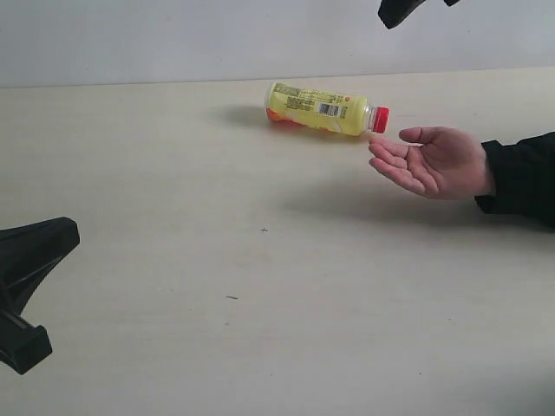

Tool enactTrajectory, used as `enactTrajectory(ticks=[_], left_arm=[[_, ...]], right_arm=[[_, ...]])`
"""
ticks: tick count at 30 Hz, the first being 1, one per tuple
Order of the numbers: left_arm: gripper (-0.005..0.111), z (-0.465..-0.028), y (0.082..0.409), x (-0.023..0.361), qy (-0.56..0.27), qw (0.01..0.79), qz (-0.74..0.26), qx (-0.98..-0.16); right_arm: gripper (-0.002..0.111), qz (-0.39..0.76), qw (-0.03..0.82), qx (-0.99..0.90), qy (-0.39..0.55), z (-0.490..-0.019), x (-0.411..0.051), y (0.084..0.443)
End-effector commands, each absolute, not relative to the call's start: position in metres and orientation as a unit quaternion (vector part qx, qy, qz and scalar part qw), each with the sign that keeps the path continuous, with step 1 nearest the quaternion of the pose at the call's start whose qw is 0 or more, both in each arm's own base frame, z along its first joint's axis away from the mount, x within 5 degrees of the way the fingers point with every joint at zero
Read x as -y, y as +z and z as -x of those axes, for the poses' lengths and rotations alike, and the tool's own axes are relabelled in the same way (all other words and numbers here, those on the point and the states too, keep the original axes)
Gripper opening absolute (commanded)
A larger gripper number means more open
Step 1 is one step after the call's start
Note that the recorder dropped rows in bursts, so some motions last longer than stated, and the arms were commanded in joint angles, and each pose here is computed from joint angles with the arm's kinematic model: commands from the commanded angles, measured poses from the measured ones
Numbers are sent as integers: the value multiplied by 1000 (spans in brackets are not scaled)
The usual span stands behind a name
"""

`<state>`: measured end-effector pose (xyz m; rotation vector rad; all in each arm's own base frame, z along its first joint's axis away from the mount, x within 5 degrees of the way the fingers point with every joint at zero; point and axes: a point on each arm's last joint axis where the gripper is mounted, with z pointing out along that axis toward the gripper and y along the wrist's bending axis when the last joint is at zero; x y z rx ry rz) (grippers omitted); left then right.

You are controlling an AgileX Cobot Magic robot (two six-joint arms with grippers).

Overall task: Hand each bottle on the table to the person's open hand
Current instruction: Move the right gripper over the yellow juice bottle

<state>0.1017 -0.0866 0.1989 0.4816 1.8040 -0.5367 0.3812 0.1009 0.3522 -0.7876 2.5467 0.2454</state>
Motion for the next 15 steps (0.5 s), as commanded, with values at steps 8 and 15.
enactTrajectory(ticks=[8,15], left_arm=[[0,-102,200,85,-232,570,-193,-764],[0,-102,200,85,-232,570,-193,-764]], right_arm=[[84,386,279,-878,50,-405,-105,336],[84,436,234,-869,12,-427,-103,294]])
